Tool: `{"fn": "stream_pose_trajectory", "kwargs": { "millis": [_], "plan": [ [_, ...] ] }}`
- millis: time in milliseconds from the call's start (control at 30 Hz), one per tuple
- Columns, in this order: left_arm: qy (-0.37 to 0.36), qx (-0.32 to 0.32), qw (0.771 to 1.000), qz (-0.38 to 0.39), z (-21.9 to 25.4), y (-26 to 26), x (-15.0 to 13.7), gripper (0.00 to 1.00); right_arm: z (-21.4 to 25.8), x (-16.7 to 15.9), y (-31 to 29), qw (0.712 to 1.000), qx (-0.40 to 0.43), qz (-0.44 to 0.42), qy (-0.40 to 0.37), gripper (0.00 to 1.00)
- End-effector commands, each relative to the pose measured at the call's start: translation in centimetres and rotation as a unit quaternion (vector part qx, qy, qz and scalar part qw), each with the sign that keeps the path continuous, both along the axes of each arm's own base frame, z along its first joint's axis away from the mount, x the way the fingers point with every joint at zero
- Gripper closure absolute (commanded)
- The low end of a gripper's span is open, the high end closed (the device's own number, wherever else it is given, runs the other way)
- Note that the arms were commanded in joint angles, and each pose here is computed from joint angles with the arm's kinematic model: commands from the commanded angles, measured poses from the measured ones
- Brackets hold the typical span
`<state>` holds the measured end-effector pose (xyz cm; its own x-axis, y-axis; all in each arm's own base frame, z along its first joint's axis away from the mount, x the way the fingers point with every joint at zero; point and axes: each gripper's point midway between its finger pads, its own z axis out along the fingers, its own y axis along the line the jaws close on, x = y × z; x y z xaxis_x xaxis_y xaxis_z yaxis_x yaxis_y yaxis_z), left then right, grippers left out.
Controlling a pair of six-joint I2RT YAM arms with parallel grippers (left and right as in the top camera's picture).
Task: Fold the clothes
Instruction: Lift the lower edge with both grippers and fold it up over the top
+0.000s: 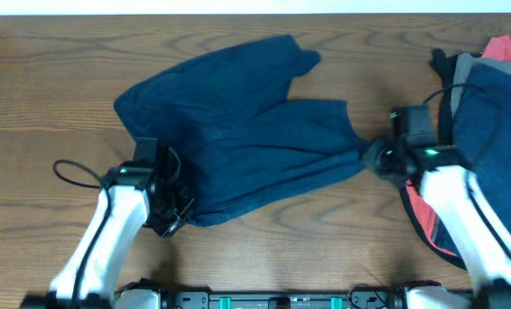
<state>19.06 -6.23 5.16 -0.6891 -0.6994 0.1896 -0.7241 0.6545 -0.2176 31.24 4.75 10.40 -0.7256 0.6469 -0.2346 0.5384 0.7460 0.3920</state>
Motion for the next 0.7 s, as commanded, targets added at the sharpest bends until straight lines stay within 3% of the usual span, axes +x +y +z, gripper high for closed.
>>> {"fn": "stream_pose_trajectory", "kwargs": {
  "millis": [0,233,333,467,667],
  "plan": [
    [-0.046,-0.002,0.998,-0.033,2.0,0.1,-0.7,0.94,6.1,1.0,-3.1,0.995,-0.05,-0.006,-0.082,0.99],
    [-0.207,-0.091,0.972,-0.064,9.1,-2.7,-1.4,0.94,15.3,-0.3,-4.0,0.983,-0.084,0.026,-0.164,0.99],
    [-0.281,-0.069,0.955,-0.062,11.3,-2.1,-0.8,0.94,17.9,0.1,-3.6,0.976,-0.095,0.046,-0.192,0.99],
    [-0.358,0.015,0.933,-0.028,13.0,0.8,1.7,0.94,20.1,2.6,-2.7,0.965,-0.1,0.062,-0.235,0.99],
    [-0.366,0.047,0.929,0.001,12.6,1.9,5.8,0.94,19.5,8.5,0.2,0.952,-0.091,0.099,-0.276,0.99]
  ]
}}
